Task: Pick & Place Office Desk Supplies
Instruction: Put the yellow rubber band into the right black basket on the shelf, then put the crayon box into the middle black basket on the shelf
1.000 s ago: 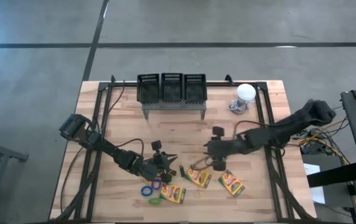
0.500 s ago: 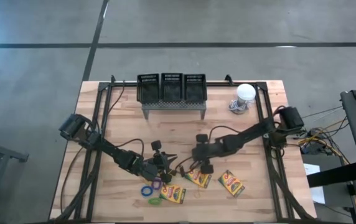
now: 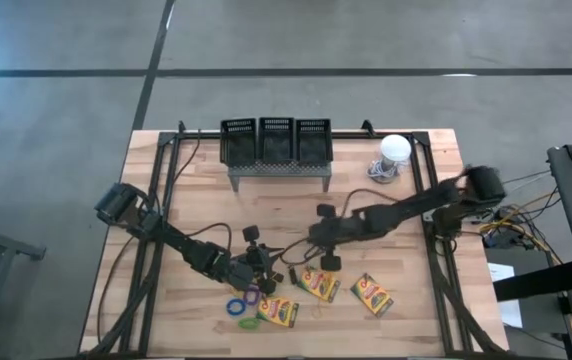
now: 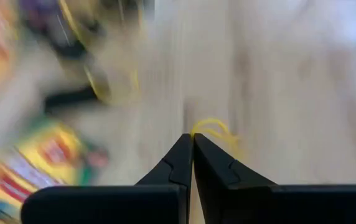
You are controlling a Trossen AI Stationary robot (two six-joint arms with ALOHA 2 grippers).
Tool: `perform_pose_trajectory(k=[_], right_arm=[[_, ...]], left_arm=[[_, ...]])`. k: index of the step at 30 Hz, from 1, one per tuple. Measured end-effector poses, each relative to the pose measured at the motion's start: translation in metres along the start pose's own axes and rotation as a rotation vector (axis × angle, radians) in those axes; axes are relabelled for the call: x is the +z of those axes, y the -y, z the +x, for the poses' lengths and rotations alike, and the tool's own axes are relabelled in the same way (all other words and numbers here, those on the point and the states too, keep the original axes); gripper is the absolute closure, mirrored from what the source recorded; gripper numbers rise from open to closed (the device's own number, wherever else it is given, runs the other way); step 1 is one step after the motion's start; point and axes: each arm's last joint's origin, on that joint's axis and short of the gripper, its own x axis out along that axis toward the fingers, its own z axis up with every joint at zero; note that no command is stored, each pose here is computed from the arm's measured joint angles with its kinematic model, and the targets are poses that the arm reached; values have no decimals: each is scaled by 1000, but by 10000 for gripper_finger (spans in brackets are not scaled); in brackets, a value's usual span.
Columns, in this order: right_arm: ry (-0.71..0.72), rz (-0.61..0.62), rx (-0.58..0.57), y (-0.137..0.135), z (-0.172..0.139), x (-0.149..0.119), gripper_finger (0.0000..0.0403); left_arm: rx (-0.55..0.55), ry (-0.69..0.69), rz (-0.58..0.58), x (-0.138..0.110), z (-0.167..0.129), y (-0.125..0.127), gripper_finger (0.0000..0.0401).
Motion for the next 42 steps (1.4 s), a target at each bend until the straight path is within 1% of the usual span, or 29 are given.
perform_pose_trajectory(k=[2, 4, 5, 7, 9, 10, 13, 16, 19, 24, 26, 29, 33, 35, 38, 42], right_arm=[[88, -6, -34, 2, -23, 15, 394], [168, -34, -102, 6, -48, 27, 394], [219, -48, -147, 9, -62, 35, 394], [337, -79, -275, 17, -94, 53, 394], [415, -108, -409, 28, -122, 67, 394], [441, -120, -455, 34, -134, 72, 394], [507, -125, -530, 56, -158, 86, 394], [552, -90, -582, 81, -172, 96, 394], [530, -77, -575, 108, -165, 98, 394], [428, 4, -576, 150, -134, 91, 394], [371, 24, -595, 163, -119, 85, 394], [290, 69, -598, 176, -99, 74, 394], [229, 99, -586, 181, -90, 67, 393], [186, 116, -573, 181, -89, 66, 385], [174, 120, -554, 180, -96, 71, 357], [195, 141, -520, 176, -115, 83, 307]], left_arm=[[0, 0, 0, 0, 0, 0, 359], [0, 0, 0, 0, 0, 0, 359], [0, 0, 0, 0, 0, 0, 359], [0, 0, -1, 0, 0, 0, 359], [0, 0, -3, 0, 0, 0, 359], [0, 0, -3, 0, 0, 0, 359], [0, 0, -3, 0, 0, 0, 359], [0, 0, -4, 0, 0, 0, 359], [0, 0, -3, 0, 0, 0, 359], [0, 0, -3, 0, 0, 0, 359], [0, 0, -3, 0, 0, 0, 359], [0, 0, -3, 0, 0, 0, 359], [1, -2, -1, 0, 0, 0, 359], [1, -2, -1, 0, 0, 0, 359], [2, -5, 2, -1, 0, 0, 359], [2, -5, 2, -1, 0, 0, 359]])
